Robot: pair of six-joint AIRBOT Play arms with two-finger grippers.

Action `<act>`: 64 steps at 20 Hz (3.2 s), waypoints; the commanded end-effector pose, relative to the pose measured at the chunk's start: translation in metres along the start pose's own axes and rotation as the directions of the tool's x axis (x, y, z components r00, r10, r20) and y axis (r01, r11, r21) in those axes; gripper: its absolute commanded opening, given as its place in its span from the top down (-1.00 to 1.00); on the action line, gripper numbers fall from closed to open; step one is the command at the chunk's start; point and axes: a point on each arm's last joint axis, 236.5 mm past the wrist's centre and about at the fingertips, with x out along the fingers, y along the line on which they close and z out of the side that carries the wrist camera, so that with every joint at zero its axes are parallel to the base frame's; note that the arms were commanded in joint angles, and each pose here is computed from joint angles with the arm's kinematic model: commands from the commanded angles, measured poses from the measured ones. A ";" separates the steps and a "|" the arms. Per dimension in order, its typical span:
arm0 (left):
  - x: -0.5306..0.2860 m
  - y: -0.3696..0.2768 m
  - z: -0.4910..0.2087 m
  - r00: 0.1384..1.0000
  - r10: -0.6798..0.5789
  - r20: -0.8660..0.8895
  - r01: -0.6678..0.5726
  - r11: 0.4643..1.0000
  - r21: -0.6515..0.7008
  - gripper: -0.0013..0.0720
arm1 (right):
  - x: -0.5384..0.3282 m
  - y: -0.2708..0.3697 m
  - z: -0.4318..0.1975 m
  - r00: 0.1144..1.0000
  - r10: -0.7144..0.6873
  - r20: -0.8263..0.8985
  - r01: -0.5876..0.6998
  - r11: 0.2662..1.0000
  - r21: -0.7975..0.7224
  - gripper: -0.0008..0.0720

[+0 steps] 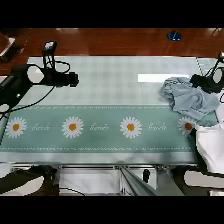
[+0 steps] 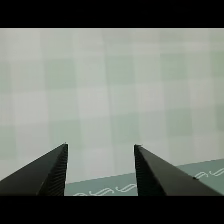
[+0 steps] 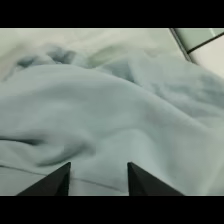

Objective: Fold the shirts.

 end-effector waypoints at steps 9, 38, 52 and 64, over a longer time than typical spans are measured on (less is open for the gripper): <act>0.010 0.017 -0.011 0.996 0.036 -0.079 -0.030 0.997 0.077 -0.42 | 0.018 0.048 -0.023 0.940 0.292 -0.175 -0.296 0.955 0.002 0.92; -0.123 -0.030 -0.094 0.973 -0.204 0.105 0.207 0.978 -0.020 -0.42 | -0.538 0.259 -0.084 0.327 0.943 -0.059 -0.652 0.180 -0.737 0.93; -0.122 -0.030 -0.095 0.974 -0.204 0.100 0.207 0.978 -0.021 -0.42 | -0.309 0.355 -0.288 0.475 0.726 -0.497 -0.868 0.294 -0.400 -0.15; -0.061 0.010 -0.180 0.910 -0.264 -0.321 0.162 0.937 -0.311 -0.41 | -0.136 -0.002 -0.202 0.906 0.344 -0.248 -0.340 0.938 0.061 -0.14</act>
